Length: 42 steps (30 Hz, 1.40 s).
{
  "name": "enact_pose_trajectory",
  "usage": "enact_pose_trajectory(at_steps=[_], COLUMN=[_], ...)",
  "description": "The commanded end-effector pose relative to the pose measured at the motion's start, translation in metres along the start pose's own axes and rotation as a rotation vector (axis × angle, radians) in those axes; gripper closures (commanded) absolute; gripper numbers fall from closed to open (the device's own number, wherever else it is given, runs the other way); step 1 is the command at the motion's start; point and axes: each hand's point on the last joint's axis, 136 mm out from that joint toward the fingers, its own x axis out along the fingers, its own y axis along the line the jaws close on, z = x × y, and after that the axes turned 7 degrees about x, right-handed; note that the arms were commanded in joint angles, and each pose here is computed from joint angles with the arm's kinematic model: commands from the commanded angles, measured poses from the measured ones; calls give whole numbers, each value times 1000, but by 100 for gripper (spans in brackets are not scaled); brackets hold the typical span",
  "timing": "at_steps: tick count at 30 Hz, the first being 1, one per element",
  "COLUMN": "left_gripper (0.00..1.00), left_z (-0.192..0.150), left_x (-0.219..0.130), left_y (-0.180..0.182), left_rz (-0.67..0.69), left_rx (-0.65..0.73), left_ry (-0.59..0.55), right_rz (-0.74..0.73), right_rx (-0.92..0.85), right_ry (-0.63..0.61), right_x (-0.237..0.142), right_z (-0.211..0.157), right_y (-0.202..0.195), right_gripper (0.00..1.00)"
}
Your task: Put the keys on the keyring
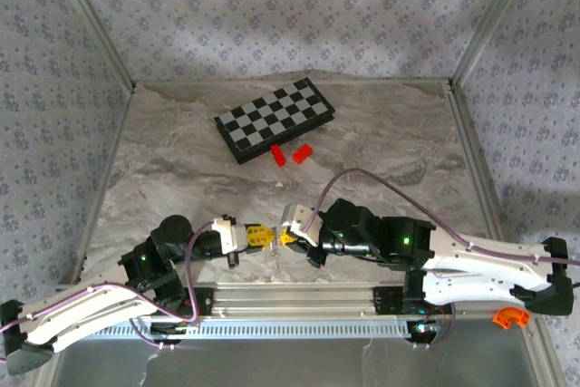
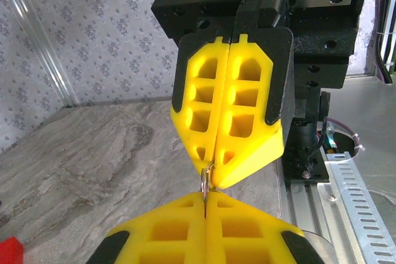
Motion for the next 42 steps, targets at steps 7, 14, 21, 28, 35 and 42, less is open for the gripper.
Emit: enact_pose_trajectory(at_steps=[7, 14, 21, 28, 35, 42], left_gripper=[100, 100, 100, 100, 100, 100], left_z=[11, 9, 7, 4, 1, 0], left_x=[-1, 1, 7, 15, 21, 25], left_y=[2, 1, 3, 6, 7, 8], left_rz=[10, -5, -15, -20, -34, -37], left_rx=[24, 10, -8, -21, -29, -35], left_ry=[-34, 3, 40, 79, 107, 122], right_rz=[19, 22, 6, -25, -26, -24], right_rx=[-11, -27, -51, -85, -100, -105], right_ry=[-55, -17, -2, 41, 59, 79], right_x=[-5, -3, -7, -10, -12, -8], right_z=[15, 6, 1, -9, -14, -21], right_y=[2, 3, 0, -6, -7, -8], right_gripper=[100, 100, 100, 100, 100, 100])
